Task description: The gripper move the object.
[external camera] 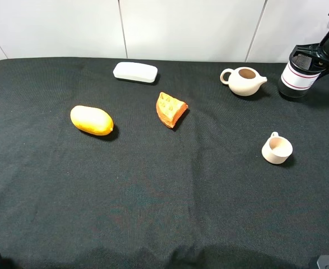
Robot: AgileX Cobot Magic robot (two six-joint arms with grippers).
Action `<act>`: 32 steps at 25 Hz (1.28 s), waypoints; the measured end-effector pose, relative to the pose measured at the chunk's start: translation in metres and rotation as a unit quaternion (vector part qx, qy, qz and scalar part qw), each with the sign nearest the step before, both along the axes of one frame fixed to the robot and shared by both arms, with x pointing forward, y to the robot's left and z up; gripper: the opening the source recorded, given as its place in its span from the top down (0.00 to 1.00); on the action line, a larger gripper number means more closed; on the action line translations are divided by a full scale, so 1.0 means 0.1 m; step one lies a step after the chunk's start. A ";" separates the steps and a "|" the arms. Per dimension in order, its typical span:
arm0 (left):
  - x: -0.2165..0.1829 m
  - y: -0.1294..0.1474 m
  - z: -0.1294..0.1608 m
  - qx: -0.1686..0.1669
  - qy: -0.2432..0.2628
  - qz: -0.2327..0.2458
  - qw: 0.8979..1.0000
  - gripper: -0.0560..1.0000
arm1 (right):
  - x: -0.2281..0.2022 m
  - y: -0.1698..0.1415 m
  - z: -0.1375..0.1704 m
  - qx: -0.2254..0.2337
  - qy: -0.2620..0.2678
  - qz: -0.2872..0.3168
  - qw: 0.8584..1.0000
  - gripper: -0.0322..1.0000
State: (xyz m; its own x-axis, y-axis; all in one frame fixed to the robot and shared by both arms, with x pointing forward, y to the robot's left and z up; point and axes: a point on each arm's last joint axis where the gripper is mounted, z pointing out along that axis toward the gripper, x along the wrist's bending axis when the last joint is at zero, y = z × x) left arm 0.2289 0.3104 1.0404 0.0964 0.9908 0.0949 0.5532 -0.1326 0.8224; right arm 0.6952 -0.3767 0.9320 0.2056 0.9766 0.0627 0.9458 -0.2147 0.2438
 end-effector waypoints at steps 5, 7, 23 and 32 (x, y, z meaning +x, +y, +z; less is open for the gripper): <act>0.00 0.00 0.00 0.000 0.000 0.000 1.000 0.01 | 0.00 0.01 0.00 0.007 0.002 -0.003 1.000 0.86; 0.00 0.00 0.00 0.000 0.000 0.000 1.000 0.01 | 0.00 0.02 0.00 0.012 0.000 -0.005 1.000 0.77; 0.00 0.00 0.00 0.000 0.000 0.000 1.000 0.01 | -0.02 0.03 0.00 0.019 0.012 -0.005 1.000 0.41; 0.00 0.00 0.00 0.000 0.000 0.000 1.000 0.01 | -0.11 0.05 0.27 0.021 0.016 -0.002 1.000 0.41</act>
